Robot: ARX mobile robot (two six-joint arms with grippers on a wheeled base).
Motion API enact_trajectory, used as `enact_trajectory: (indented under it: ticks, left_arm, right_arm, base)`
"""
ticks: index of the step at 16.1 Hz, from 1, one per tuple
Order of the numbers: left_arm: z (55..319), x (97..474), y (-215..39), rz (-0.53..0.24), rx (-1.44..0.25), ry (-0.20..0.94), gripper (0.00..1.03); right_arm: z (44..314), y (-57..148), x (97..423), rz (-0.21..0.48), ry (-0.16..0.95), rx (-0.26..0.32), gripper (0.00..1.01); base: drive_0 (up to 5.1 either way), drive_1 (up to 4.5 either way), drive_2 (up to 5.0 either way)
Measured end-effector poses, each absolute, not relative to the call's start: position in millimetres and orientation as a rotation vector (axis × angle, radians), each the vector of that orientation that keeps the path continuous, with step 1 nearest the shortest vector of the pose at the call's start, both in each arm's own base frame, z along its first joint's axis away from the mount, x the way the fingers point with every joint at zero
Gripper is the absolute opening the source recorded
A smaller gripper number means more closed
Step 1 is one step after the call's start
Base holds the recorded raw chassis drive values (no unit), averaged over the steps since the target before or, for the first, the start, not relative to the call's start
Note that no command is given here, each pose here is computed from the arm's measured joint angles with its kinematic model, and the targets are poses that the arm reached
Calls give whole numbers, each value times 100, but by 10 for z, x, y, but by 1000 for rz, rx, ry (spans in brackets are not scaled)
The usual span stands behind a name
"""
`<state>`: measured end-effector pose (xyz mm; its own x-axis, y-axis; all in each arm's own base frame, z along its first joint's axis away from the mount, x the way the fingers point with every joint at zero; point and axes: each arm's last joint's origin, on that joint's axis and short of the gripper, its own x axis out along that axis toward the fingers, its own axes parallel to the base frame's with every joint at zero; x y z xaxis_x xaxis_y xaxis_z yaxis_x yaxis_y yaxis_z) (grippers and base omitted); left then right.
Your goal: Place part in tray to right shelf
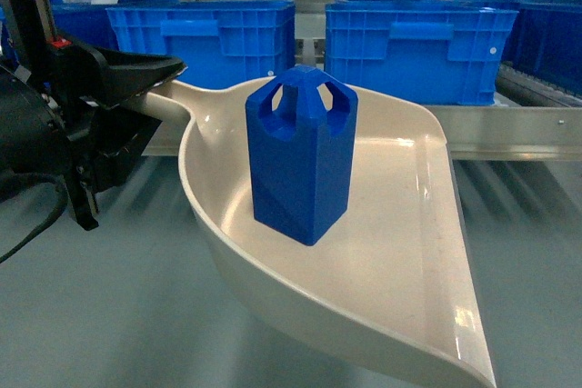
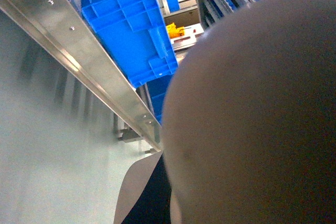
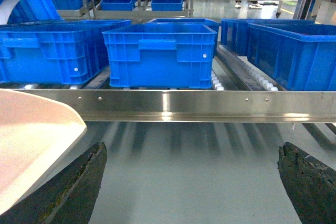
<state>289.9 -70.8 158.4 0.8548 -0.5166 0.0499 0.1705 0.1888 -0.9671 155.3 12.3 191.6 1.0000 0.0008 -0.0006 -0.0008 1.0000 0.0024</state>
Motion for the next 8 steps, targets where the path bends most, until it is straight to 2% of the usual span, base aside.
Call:
enact_trajectory:
  ticks: [8]
  left_arm:
    - [1584,2899,-708,-493,-1297,316,16]
  right_arm:
    - [1913,123,1554,1,3,2,98]
  base:
    - [1,424,-422]
